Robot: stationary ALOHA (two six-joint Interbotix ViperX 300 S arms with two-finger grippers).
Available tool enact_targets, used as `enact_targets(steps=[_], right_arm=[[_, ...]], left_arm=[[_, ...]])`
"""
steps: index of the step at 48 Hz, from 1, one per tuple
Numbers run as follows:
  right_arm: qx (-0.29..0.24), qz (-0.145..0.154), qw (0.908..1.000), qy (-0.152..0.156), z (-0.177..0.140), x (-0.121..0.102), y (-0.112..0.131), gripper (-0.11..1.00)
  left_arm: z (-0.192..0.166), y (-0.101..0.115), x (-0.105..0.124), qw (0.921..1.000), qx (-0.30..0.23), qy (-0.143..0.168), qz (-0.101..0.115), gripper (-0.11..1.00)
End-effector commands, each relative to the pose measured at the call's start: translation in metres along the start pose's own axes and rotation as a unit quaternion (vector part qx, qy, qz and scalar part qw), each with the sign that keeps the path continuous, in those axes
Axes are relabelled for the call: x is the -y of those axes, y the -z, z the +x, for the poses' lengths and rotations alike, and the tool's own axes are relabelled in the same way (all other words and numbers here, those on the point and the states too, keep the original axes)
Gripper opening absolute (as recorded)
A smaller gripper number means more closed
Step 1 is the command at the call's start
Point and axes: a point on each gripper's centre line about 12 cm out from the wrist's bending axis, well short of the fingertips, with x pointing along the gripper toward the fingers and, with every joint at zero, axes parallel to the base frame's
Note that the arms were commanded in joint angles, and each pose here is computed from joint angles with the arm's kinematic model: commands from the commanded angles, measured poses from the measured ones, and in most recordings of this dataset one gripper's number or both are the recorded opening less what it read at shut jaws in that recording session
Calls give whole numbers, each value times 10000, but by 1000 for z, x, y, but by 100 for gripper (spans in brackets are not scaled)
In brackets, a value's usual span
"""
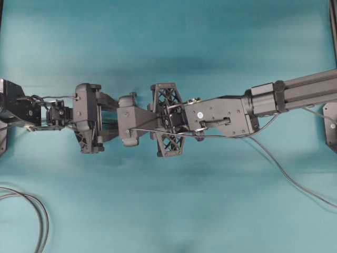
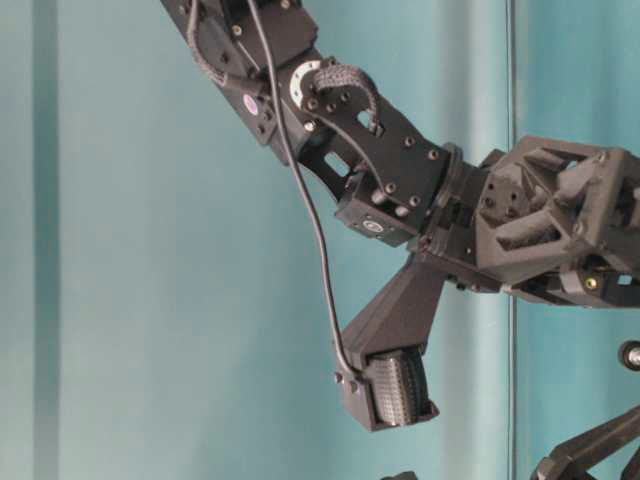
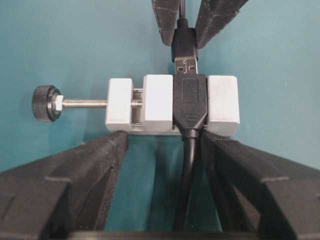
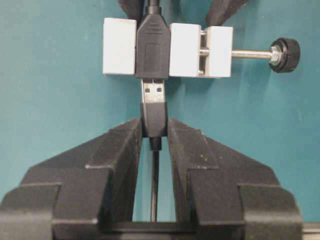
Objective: Insert the USB cable into the female connector supported by the left arm.
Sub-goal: 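Align the USB plug with the female connector and push it in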
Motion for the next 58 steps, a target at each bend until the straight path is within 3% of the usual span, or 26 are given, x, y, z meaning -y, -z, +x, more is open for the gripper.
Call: enact_targets(steps=[1, 19, 30, 58], right_arm=[[289, 7, 9996, 70, -14, 6, -16, 19], [329, 29, 9994, 64, -24, 6, -14, 19], [370, 193, 9991, 51, -26, 5, -15, 19], [441, 174, 9989, 12, -25, 2, -15, 19]], left_arm=[[1, -5, -2, 10000, 67, -34, 8, 77], [1, -7, -2, 10000, 44, -32, -8, 77], [1, -7, -2, 10000, 53, -25, -20, 76], [2, -9, -2, 10000, 83, -27, -28, 77]])
